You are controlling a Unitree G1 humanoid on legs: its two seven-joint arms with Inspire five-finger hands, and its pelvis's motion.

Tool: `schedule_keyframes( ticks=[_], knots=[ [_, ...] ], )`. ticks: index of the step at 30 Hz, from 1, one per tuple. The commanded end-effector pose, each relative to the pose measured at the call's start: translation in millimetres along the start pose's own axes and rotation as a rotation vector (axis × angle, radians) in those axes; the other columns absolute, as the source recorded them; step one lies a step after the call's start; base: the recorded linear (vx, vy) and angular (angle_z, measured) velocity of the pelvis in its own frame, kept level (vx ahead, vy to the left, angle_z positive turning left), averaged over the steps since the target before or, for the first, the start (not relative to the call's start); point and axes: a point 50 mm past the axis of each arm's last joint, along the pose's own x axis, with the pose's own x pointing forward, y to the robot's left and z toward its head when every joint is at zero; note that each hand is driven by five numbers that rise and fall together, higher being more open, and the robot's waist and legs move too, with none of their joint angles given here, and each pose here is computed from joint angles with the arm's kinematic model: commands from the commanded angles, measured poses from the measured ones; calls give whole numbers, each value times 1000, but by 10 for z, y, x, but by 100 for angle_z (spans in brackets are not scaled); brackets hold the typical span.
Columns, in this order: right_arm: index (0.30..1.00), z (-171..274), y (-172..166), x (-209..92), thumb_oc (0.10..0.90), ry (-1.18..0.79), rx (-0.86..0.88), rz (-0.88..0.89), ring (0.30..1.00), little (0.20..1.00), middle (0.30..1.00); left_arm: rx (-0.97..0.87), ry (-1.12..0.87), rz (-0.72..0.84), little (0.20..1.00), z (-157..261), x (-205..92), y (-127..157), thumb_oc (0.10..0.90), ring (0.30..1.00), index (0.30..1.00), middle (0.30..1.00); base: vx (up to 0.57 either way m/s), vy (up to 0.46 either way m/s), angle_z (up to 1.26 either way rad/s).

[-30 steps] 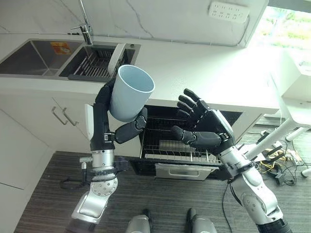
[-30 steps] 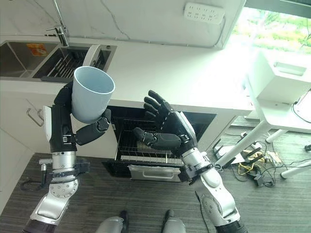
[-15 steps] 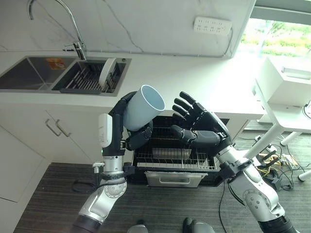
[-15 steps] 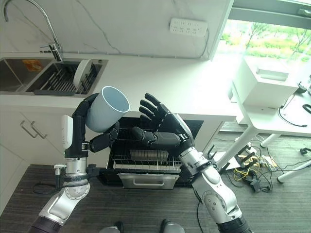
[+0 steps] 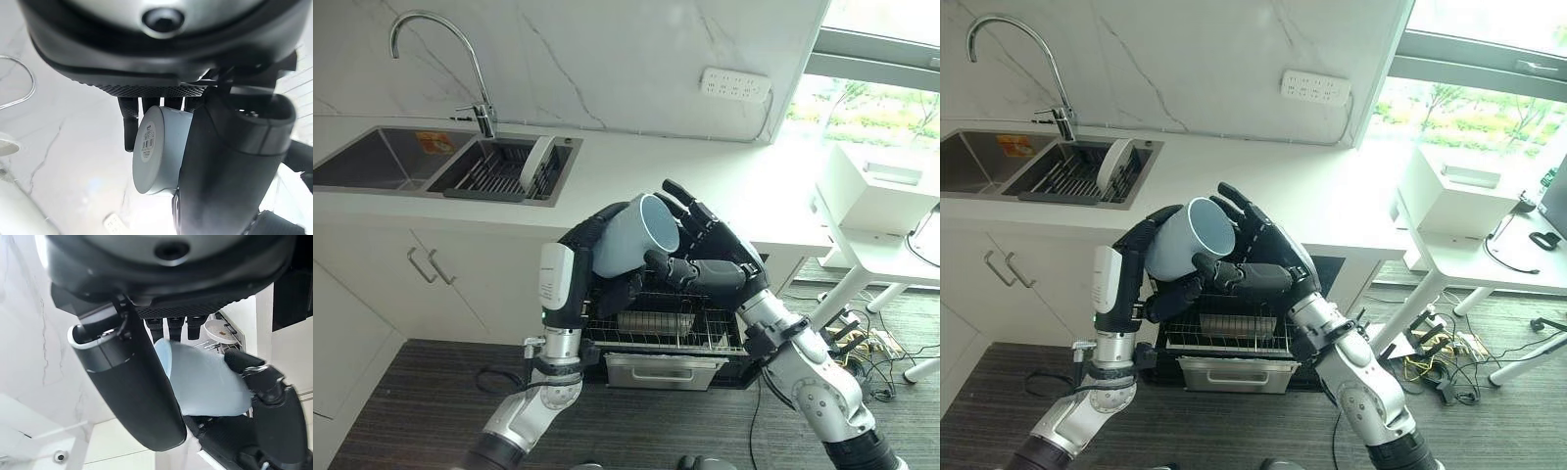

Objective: Place the dishes in the dishwasher.

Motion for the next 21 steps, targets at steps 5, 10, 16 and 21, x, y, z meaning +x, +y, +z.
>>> schedule_keyframes(
  ticks=[5,10,16,21],
  knots=[
    [900,388,172,245,800,-217,19,88,900,900,900,-121,-327,177,300,417,430,64,400,300,300,300,40,3,-1],
    [900,382,172,266,800,-219,-3,81,900,900,900,-115,-357,169,300,465,437,31,400,300,300,300,25,-2,0],
    [900,423,214,293,800,-247,-6,88,900,900,900,-141,-371,122,300,522,439,-7,400,300,300,300,0,0,0],
    [900,465,254,317,800,-277,-2,97,900,900,900,-162,-373,94,300,545,427,-64,400,300,300,300,0,0,0]
  ],
)
